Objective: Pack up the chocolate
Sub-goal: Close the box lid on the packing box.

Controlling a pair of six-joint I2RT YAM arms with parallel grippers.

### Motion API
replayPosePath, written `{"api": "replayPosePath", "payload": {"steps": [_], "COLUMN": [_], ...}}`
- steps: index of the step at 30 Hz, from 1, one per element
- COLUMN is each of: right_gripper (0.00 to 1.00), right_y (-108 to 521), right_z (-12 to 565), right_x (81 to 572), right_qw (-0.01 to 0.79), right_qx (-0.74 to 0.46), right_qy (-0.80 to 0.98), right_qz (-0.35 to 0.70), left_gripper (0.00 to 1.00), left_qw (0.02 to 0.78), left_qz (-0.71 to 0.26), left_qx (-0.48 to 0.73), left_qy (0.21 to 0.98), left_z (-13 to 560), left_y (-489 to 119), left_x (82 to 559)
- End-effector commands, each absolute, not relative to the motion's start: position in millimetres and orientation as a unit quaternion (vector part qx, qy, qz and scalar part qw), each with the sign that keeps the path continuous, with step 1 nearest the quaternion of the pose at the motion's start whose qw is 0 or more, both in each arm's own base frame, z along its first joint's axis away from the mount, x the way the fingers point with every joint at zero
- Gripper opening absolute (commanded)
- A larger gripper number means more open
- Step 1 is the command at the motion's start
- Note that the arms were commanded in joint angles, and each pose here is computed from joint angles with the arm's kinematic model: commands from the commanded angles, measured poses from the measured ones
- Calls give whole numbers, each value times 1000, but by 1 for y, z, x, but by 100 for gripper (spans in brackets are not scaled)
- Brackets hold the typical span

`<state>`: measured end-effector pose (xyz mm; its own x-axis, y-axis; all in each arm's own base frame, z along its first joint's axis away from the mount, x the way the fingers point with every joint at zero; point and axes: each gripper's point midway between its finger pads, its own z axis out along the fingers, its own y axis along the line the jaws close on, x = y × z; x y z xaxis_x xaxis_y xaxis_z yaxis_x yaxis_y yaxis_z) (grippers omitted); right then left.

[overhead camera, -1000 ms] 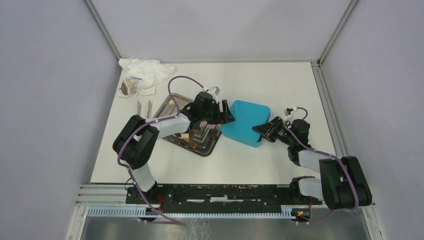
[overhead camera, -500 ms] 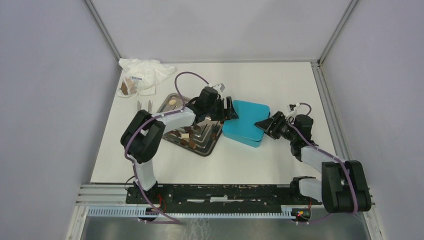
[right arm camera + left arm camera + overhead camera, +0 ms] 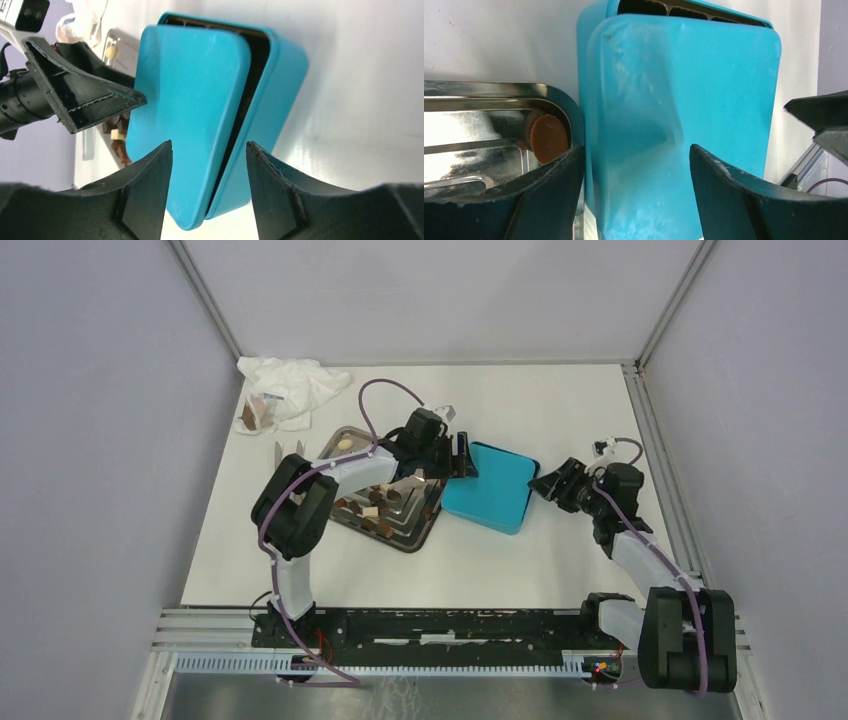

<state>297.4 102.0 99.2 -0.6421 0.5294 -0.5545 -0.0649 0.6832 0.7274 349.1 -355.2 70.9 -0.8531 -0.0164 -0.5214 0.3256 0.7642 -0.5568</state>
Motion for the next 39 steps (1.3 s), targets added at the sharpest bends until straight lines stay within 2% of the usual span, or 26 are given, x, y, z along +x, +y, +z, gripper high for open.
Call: {"api": "replayPosePath", "payload": {"steps": [1, 5, 7, 11, 13, 15, 18, 22, 26, 39], "right_gripper": [61, 59, 52, 39, 29, 22, 19, 19, 20, 22], "right_y": [73, 83, 112, 173, 196, 212, 235, 257, 264, 238], "right_z": [132, 158, 176, 174, 162, 151, 131, 103, 84, 78], "right_x": [315, 318, 308, 282, 263, 251, 235, 219, 228, 263], "right_qw": [478, 525, 531, 485, 449, 422, 386, 348, 327, 343], "right_qx": [102, -19, -143, -399, -510, -580, -653, -699, -711, -664], "right_qy": [814, 790, 752, 699, 663, 636, 609, 599, 611, 665], "right_qz": [315, 318, 364, 344, 315, 284, 231, 181, 120, 3], "left_gripper": [81, 81, 81, 81, 81, 81, 81, 81, 81, 83], "left_qw": [272, 266, 265, 260, 258, 257, 255, 252, 250, 263], "left_qz": [-333, -331, -330, -326, -324, -325, -331, -339, -340, -341], "left_qx": [114, 121, 122, 124, 124, 125, 126, 126, 127, 127], "left_qy": [896, 897, 898, 900, 901, 902, 900, 898, 898, 893], "left_z": [83, 81, 80, 79, 78, 78, 79, 81, 82, 93], "left_y": [-360, -362, -362, -365, -365, -366, -369, -372, -372, -368], "left_x": [359, 358, 359, 363, 365, 366, 365, 365, 364, 368]}}
